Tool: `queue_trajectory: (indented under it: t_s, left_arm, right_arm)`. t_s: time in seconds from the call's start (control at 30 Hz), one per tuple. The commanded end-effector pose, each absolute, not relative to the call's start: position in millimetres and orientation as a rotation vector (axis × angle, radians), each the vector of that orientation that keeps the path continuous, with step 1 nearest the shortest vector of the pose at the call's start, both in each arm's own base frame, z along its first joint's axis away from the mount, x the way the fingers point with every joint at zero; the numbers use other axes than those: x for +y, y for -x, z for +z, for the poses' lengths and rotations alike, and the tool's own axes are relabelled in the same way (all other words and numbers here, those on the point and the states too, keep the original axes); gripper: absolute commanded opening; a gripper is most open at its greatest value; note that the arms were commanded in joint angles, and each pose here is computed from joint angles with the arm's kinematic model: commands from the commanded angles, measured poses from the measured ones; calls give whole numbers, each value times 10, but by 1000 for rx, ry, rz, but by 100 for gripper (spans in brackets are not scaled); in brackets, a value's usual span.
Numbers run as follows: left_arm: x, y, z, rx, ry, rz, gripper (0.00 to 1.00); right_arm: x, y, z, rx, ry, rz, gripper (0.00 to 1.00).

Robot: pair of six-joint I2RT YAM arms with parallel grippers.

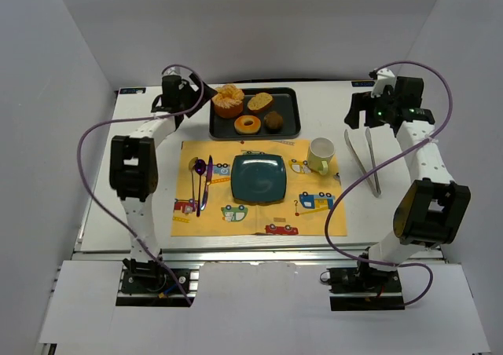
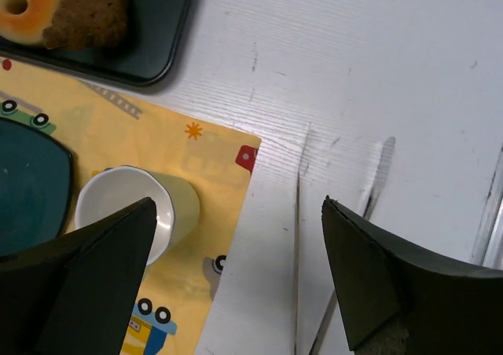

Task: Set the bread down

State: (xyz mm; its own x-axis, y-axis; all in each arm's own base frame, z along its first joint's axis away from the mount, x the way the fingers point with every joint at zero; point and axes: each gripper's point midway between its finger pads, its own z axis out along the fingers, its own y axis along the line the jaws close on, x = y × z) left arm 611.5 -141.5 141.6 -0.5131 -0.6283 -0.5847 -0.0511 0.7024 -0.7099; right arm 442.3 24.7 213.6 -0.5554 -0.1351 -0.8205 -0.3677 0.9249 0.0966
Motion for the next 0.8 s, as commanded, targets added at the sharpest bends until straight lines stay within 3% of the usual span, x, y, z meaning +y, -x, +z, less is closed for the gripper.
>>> queue_trajectory:
  t_s: [0.0,0.13,0.17,0.2,0.23,0.27,0.33,0.37,0.4,0.43,0.47,0.53,0.57,0.77]
  left_arm:
    - [-1243,-5767,2513,1789,393,-720,98]
    - [-1032,-5103,2764,1762,346,-613,98]
    - [-993,-4958,2603,1788,351,-594,98]
    - [-978,-4897,2850,1730,339,-601,98]
    - [-957,-4690,2834,1723,341,-603,98]
    - [-919,-4612,2867,1699,352,-598,98]
    - [-880,-4469,2847,1688,388,-610,98]
    - [-857,-4364,2859,1683,397,-616,98]
    - [-855,-4327,2865,1687,397,-616,98]
    - [-850,-4295,2866,1698,386,-605,98]
    - [-830,-4245,2889,1720,381,-587,98]
    - [-822,-4198,2929,1736,363,-572,98]
    - [-811,-4149,2871,1777,367,-558,98]
    - [-746,-3974,3213,1705,374,-549,98]
  right_arm:
    - [-25,-4291,2294,2165,273,257,89]
    - [151,-3774,2507,2005,697,443,89]
    - [156,-3626,2418,2018,729,480,87]
    - [157,-3586,2395,2013,744,472,83]
    - [140,-3527,2421,2013,746,444,78]
    - [113,-3486,2423,2002,756,439,64]
    - [158,-3368,2409,1996,759,457,47]
    - [158,-3345,2393,2009,732,460,30]
    - [139,-3343,2358,2024,712,450,26]
    - [55,-3377,2243,2059,674,398,31]
    - [7,-3393,2180,2089,632,384,43]
    - [-116,-3411,1988,2180,550,343,77]
    - [-171,-3454,1910,2199,513,313,89]
    - [-544,-3519,1356,2309,396,6,89]
